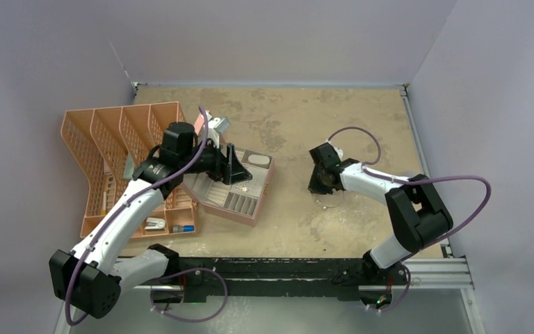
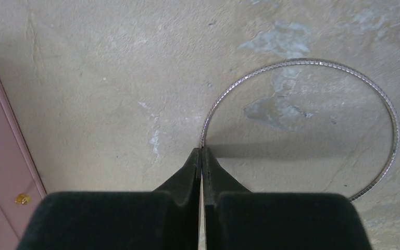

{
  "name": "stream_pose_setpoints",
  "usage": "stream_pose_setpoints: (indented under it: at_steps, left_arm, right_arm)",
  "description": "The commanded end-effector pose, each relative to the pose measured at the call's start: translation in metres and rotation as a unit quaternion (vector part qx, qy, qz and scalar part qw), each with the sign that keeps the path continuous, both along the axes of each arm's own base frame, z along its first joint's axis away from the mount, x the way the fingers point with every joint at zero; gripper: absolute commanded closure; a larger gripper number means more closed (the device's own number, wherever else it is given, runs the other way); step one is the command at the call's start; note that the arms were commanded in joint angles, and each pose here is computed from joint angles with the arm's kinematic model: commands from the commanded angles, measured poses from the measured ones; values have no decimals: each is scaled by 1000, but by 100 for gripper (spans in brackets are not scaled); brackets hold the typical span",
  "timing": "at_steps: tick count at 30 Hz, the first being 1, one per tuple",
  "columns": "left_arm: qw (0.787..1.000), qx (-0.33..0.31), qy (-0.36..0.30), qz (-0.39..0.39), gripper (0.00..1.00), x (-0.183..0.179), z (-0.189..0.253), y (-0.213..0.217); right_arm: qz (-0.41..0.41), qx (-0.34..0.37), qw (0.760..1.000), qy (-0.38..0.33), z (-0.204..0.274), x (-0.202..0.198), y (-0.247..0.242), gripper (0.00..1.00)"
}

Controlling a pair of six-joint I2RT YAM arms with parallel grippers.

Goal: Organize the mixed jewelry

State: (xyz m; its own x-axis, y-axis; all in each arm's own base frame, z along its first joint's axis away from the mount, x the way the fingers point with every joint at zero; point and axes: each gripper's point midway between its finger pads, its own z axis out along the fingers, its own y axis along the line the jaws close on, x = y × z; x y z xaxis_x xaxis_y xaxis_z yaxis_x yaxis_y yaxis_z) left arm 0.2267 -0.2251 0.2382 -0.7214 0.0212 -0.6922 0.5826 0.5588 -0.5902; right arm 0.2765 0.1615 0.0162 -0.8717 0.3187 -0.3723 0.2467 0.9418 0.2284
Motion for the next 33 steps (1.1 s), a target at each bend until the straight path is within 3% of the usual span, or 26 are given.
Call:
stream_pose_setpoints:
  at_steps: [1, 13, 17, 19, 21, 27, 33]
  left_arm:
    - [1000, -9, -9, 5, 30, 7, 3, -2]
    - [997, -54, 61, 13, 34, 6, 1, -15]
    - [995, -66, 71, 16, 34, 8, 5, -18]
    - [995, -65, 70, 21, 34, 9, 5, -18]
    - [995, -64, 69, 25, 34, 10, 5, -18]
    - [995, -58, 74, 30, 35, 10, 0, -17]
    - [995, -52, 77, 32, 34, 11, -4, -16]
  right_arm:
    - [13, -23, 999, -22, 14, 6, 4, 100]
    - [27, 58, 983, -171, 85, 18, 29, 100]
    - [17, 31, 988, -150, 78, 12, 18, 100]
    - [4, -6, 994, -106, 63, 1, 6, 81]
    - [-3, -34, 997, -64, 46, -13, -5, 69]
    - [14, -52, 998, -38, 31, -22, -9, 53]
    - [53, -40, 996, -50, 22, -12, 5, 48]
